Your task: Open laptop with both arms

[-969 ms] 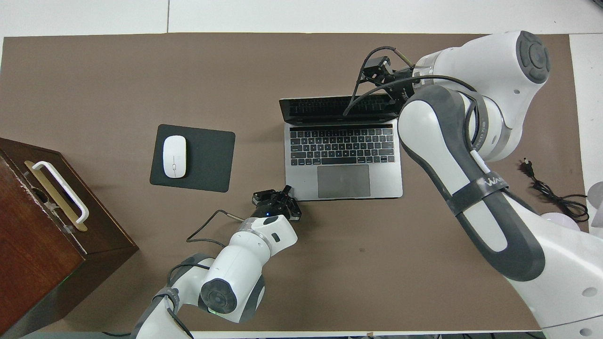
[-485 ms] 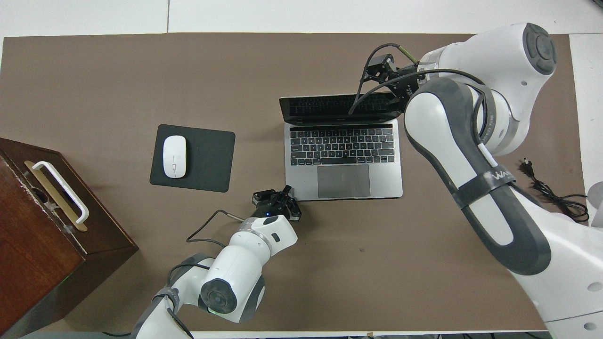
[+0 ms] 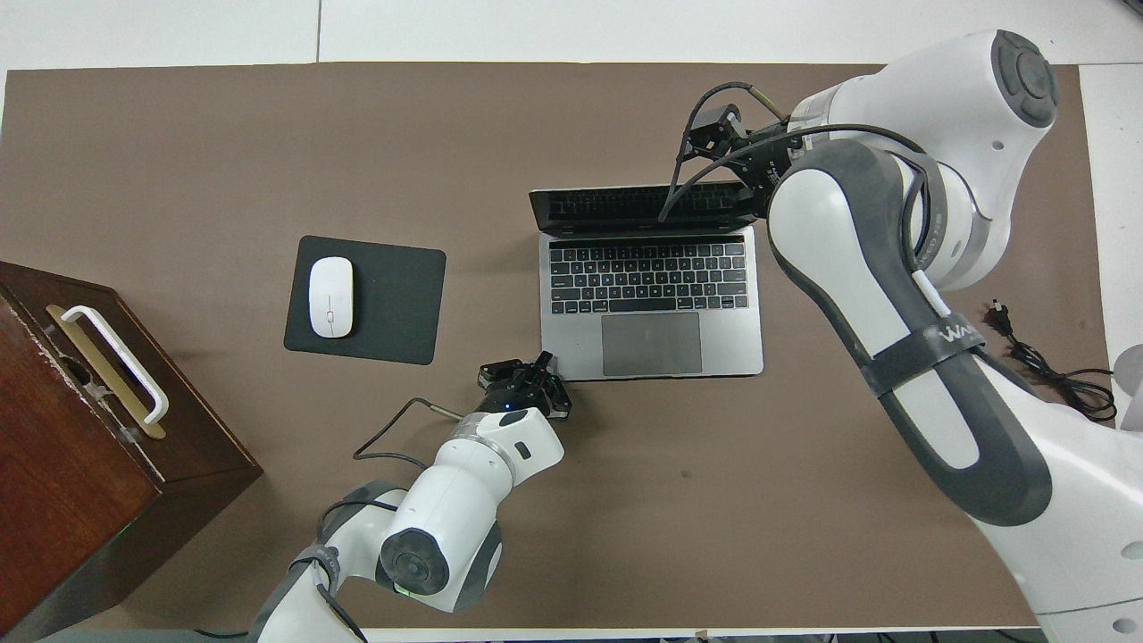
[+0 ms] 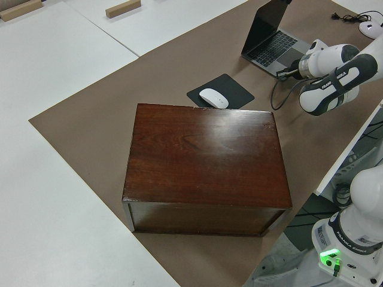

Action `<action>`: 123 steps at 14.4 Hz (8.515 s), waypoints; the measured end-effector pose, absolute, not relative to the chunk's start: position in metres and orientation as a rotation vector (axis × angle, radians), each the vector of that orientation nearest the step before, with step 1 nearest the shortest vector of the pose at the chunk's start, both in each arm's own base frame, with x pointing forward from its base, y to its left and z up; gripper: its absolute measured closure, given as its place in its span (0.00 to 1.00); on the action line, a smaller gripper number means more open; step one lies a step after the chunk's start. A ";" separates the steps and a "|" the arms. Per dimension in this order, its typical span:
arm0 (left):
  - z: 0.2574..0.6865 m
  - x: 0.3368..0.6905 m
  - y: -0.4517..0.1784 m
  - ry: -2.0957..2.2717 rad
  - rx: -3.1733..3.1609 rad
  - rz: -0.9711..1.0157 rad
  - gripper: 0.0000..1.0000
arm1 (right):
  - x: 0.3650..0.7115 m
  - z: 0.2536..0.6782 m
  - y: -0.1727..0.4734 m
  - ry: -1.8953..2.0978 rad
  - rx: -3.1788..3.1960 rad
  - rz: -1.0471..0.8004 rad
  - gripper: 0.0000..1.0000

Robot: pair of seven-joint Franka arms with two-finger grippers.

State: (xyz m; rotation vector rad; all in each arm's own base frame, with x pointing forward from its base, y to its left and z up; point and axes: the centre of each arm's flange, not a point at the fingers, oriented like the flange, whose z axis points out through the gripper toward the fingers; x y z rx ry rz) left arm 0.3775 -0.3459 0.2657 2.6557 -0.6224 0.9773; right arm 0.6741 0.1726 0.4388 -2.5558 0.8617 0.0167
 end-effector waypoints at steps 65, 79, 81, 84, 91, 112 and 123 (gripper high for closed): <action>0.654 0.524 0.045 -0.273 3.101 0.208 0.00 | 0.526 0.606 -0.068 0.180 -3.185 -0.029 0.00; 0.609 0.573 0.015 -0.102 3.120 0.116 0.00 | 0.547 0.591 -0.080 0.198 -3.191 -0.024 0.00; 0.614 0.572 0.016 -0.096 3.120 0.120 0.00 | 0.548 0.592 -0.080 0.197 -3.191 -0.027 0.00; 0.624 0.566 0.016 -0.096 3.118 0.140 0.00 | 0.548 0.592 -0.076 0.186 -3.192 -0.029 0.00; 0.639 0.557 0.018 -0.091 3.114 0.169 0.00 | 0.549 0.592 -0.067 0.161 -3.193 -0.029 0.00; 0.623 0.534 0.022 -0.081 3.106 0.032 0.00 | 0.548 0.590 -0.066 0.186 -3.168 -0.008 0.00; 0.624 0.535 0.020 -0.033 3.107 0.040 0.00 | 0.547 0.591 -0.067 0.189 -3.168 -0.007 0.00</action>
